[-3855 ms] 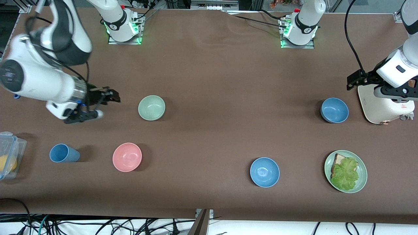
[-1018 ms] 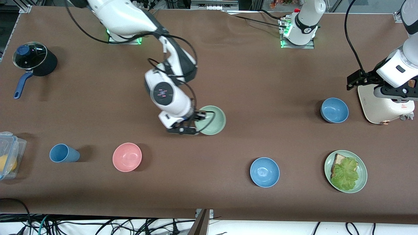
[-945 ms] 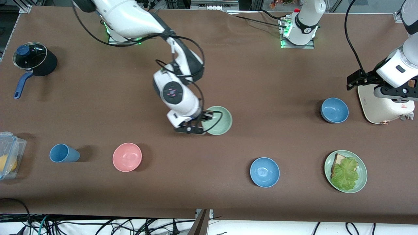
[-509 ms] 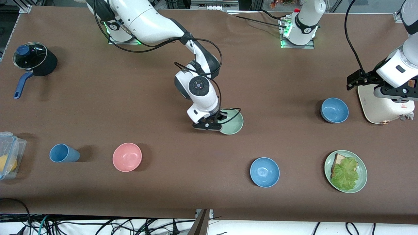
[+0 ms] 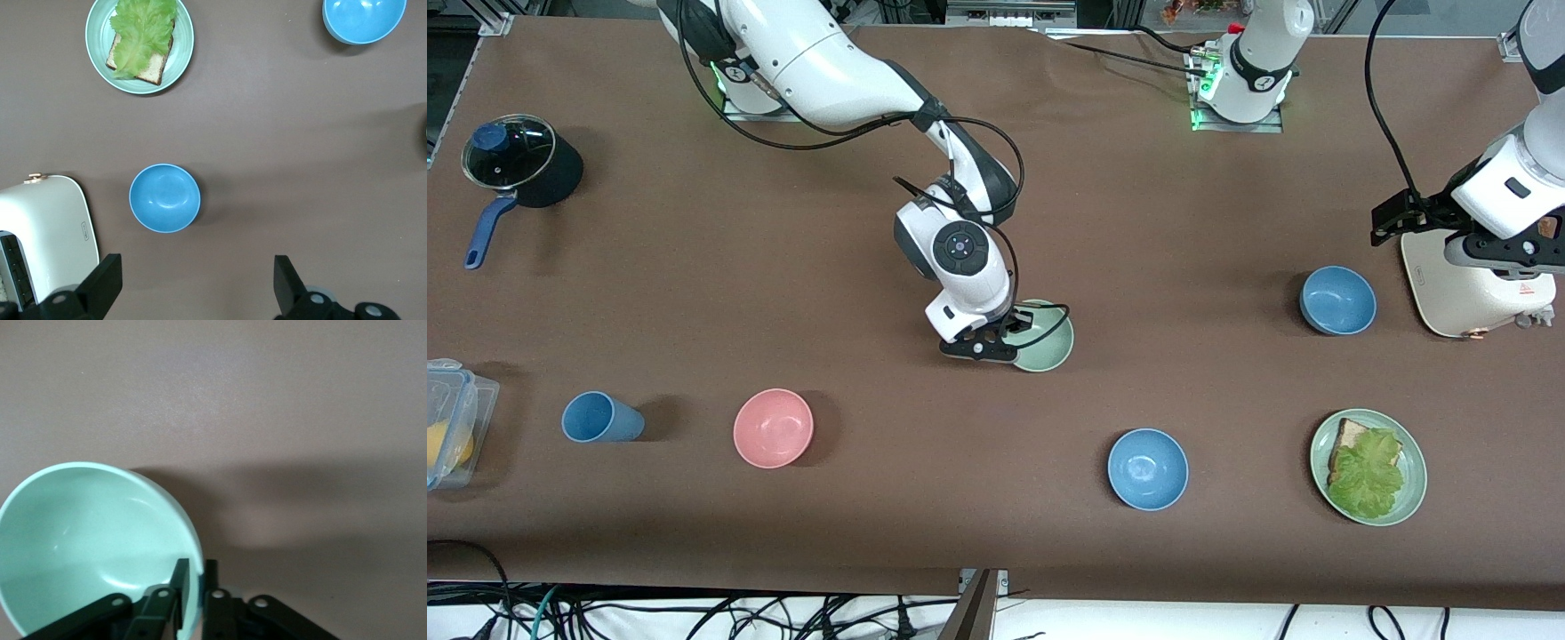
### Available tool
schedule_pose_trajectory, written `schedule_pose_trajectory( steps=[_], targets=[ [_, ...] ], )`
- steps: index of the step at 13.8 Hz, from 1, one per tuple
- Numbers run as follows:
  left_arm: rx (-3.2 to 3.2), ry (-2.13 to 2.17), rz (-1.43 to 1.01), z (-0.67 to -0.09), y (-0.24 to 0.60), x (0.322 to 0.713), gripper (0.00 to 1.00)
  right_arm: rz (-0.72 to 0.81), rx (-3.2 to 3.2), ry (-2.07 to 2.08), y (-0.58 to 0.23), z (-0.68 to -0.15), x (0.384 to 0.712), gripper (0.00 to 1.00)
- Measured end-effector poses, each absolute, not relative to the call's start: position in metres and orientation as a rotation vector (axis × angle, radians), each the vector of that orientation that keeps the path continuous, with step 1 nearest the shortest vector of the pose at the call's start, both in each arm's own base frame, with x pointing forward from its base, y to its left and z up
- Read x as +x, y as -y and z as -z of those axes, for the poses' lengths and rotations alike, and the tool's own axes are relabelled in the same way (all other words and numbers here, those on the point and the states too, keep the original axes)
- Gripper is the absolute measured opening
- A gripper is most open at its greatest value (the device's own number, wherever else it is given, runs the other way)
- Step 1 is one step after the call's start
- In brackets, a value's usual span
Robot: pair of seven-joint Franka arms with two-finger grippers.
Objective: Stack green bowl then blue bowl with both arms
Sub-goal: 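Open the right gripper and draw it back to its rest side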
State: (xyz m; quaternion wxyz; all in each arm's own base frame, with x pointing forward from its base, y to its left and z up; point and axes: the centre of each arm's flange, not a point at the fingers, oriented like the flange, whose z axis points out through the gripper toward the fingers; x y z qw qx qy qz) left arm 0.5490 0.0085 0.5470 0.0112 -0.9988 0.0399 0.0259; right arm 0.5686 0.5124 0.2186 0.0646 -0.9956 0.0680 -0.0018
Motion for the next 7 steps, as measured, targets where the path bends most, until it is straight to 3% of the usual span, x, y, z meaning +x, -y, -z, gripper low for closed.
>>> schedule_pose_trajectory(
  steps=[4,7],
  targets=[
    [-3.116,-0.124,-0.081,-0.547,-0.009,0.549,1.00,0.012,-3.054,-0.260,-0.482,-0.250,0.593,0.63],
    [-3.116,-0.124,-0.081,-0.547,-0.009,0.549,1.00,0.030,-3.063,-0.231,-0.414,-0.328,0.636,0.93]
  ],
)
